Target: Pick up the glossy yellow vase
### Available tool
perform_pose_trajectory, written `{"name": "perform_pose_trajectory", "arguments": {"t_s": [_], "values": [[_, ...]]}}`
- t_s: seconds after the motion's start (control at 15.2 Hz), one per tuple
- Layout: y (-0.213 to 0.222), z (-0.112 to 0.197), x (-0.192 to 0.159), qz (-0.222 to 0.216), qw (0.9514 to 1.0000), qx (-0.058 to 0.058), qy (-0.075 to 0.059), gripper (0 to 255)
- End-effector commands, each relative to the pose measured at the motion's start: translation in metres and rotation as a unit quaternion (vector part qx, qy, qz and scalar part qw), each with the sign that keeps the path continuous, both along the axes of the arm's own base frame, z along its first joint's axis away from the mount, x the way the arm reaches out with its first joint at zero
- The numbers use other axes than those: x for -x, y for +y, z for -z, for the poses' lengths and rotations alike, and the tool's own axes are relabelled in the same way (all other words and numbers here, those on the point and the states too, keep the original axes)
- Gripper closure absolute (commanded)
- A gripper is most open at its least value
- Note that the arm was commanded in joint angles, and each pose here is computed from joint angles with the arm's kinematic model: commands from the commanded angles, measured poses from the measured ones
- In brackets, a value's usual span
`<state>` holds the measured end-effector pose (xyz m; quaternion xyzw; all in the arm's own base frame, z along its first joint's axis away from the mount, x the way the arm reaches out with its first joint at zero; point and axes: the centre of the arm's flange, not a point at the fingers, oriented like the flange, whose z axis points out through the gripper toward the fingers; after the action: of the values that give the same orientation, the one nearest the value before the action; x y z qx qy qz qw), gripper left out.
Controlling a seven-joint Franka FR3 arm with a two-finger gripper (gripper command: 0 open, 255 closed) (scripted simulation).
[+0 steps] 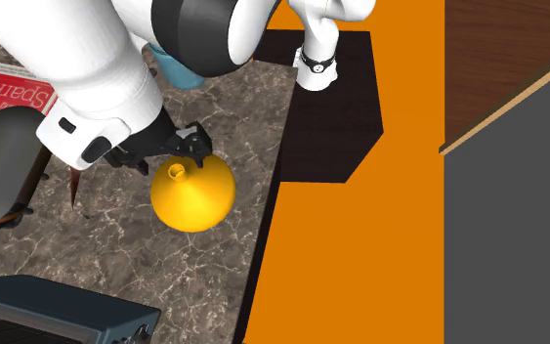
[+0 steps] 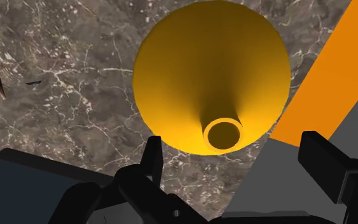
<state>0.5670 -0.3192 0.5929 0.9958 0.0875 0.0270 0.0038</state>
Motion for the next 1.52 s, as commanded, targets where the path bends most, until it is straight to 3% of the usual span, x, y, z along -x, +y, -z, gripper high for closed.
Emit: {"name": "perform_pose_trajectory", "arguments": {"t_s": [0.0,0.33,0.4,0.99,1.45], "values": [[-0.001,0.01,-0.001,0.0,1.0,0.0,0.0,0],[-0.001,0.029,-0.001,0.0,1.0,0.0,0.0,0],[-0.001,0.029,-0.001,0.0,1.0,0.0,0.0,255],[-0.001,0.029,-0.001,0.0,1.0,0.0,0.0,255],[-0.001,-0.008,-0.001,0.0,1.0,0.0,0.0,255]]}}
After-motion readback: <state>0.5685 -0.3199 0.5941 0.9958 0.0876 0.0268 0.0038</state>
